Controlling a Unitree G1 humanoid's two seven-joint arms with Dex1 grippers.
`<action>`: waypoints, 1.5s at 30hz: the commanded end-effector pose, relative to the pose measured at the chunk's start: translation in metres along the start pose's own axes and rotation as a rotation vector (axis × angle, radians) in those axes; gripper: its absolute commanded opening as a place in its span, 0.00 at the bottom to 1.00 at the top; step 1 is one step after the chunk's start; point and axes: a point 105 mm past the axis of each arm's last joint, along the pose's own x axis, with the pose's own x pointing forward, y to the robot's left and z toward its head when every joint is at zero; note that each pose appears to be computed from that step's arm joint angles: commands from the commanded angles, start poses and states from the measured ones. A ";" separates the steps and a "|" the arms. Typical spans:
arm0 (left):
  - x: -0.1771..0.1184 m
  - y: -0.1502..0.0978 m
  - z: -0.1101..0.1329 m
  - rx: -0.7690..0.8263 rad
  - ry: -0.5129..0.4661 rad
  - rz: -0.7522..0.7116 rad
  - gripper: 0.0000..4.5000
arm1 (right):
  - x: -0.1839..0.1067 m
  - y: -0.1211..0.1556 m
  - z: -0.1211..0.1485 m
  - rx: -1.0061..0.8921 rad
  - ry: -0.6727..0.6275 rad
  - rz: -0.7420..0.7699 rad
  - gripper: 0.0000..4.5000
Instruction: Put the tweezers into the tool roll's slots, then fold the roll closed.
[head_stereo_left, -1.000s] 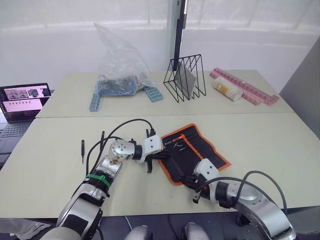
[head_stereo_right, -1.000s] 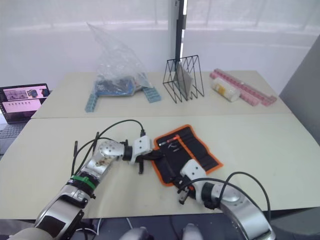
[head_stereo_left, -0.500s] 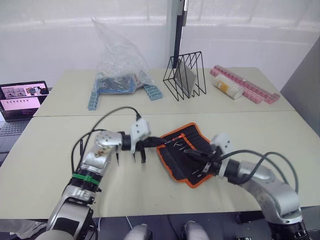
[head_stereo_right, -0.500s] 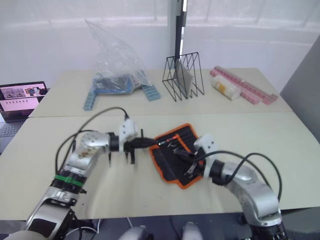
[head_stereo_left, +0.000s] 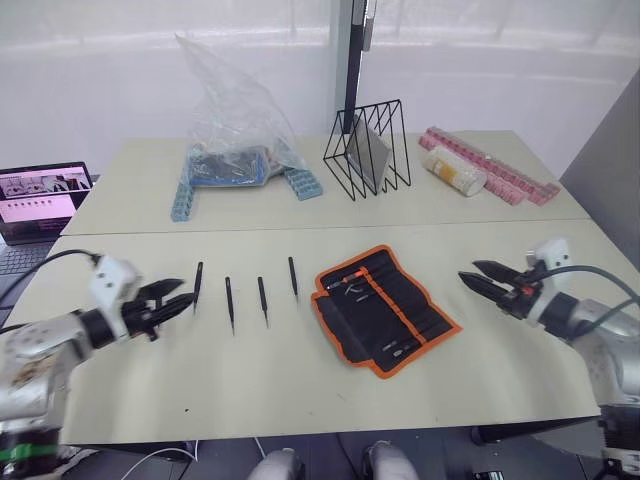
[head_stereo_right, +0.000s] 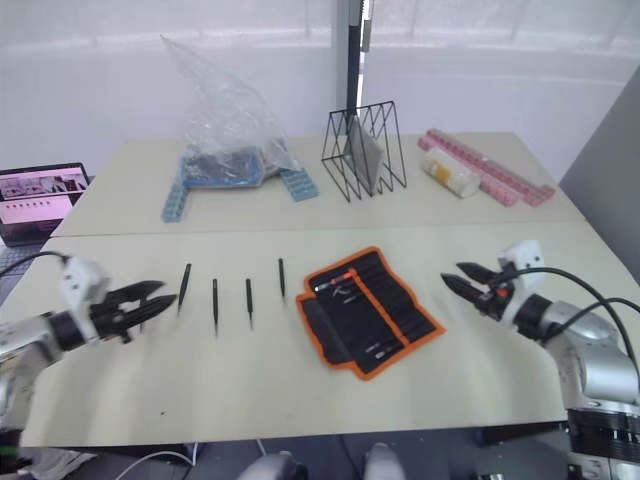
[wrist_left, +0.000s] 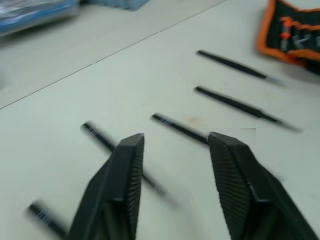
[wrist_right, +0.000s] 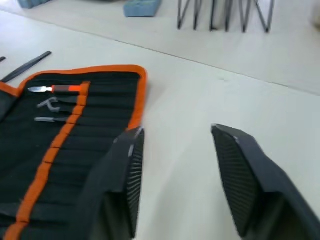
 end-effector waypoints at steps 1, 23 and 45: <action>-0.045 0.022 -0.003 0.014 -0.002 0.142 0.77 | -0.037 -0.034 -0.004 -0.036 -0.010 -0.123 0.78; -0.095 0.016 -0.055 -0.148 0.042 0.335 1.00 | -0.077 -0.038 -0.048 -0.053 0.032 -0.251 1.00; -0.026 -0.036 -0.046 -0.339 0.030 0.823 1.00 | 0.019 0.049 0.023 -0.067 0.046 0.425 1.00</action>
